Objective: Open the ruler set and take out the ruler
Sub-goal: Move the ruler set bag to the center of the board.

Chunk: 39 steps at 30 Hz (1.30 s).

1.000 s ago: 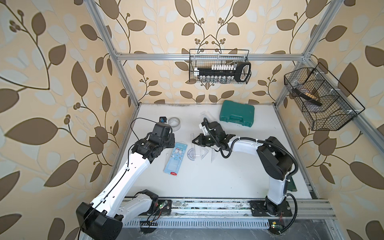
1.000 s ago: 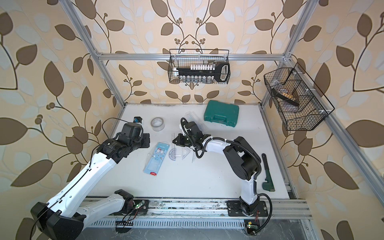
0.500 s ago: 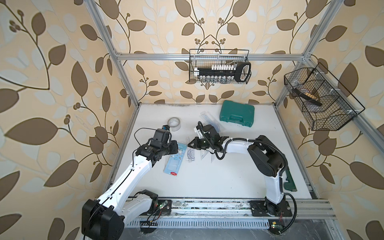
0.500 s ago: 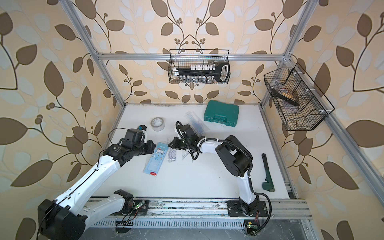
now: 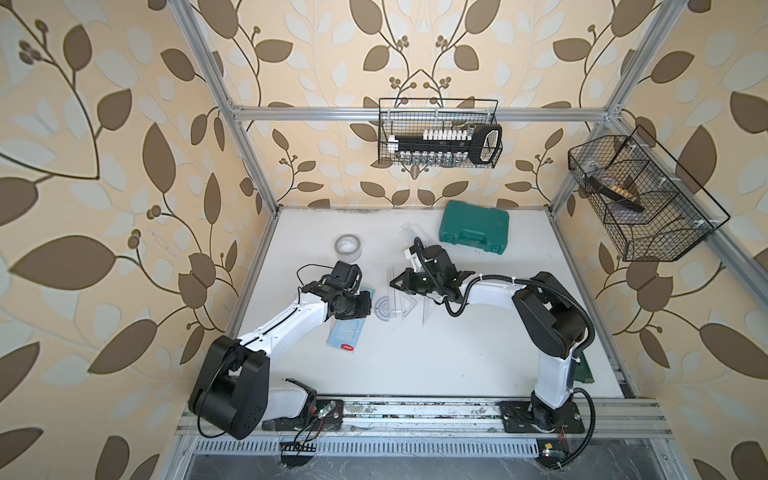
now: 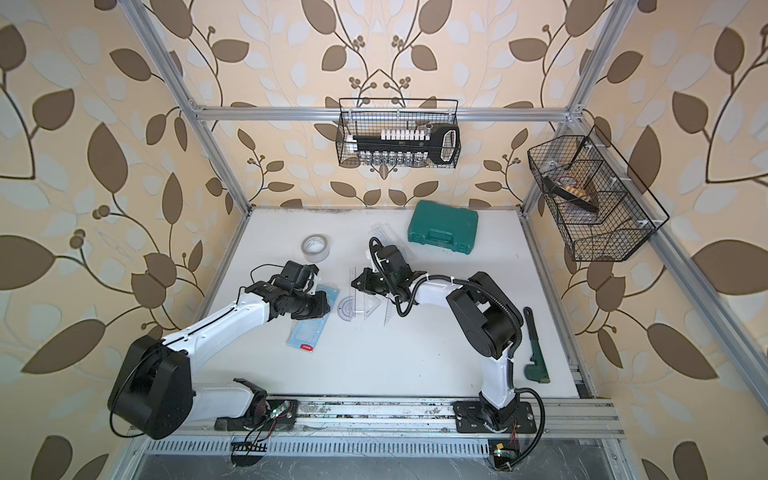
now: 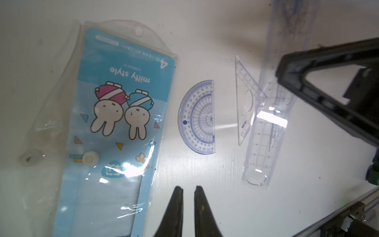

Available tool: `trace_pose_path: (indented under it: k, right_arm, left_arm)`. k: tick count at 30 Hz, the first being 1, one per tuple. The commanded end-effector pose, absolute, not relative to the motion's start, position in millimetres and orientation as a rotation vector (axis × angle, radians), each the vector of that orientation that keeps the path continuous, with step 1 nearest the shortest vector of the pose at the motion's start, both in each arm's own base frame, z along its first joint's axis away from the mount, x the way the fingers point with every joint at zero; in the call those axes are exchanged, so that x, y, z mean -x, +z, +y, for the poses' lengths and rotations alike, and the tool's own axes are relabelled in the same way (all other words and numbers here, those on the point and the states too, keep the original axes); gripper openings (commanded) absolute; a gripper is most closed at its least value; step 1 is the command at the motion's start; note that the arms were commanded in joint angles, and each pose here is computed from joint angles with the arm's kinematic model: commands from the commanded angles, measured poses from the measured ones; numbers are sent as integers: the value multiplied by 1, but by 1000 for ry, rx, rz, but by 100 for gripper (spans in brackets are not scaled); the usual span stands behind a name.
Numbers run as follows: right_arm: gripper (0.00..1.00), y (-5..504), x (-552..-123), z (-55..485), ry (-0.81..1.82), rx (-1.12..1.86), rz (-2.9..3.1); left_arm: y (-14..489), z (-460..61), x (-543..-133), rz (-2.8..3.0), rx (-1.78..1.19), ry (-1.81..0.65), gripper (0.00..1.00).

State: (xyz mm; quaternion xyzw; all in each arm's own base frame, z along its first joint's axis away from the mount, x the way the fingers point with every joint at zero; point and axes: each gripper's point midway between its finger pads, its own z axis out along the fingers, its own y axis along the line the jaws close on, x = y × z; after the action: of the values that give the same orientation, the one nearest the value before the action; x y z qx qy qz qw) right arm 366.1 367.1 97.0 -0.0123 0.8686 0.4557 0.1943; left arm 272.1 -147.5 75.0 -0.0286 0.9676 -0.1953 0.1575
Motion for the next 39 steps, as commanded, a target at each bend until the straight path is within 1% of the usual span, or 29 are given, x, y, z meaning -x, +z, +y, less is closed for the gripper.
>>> trace_pose_path:
  k: [1,12,19,26,34,39]
  right_arm:
    - [0,105,-364,361,1278,40,2413]
    - [0,104,-366,358,1279,29,2412]
    - [0,105,-365,354,1277,21,2409]
    - [0,106,-365,354,1282,21,2406]
    - [0,113,-364,353,1278,30,2395]
    - [0,118,-364,353,1285,33,2385]
  left_arm:
    - [74,-157,-277,2756,63,-593,9]
    - [37,-159,-276,2848,72,-570,7]
    - [17,-146,-276,2890,99,-450,6]
    - [3,-139,-280,2912,129,-386,6]
    - [4,-110,-280,2921,220,-244,6]
    - [9,-83,-274,2911,383,-186,7]
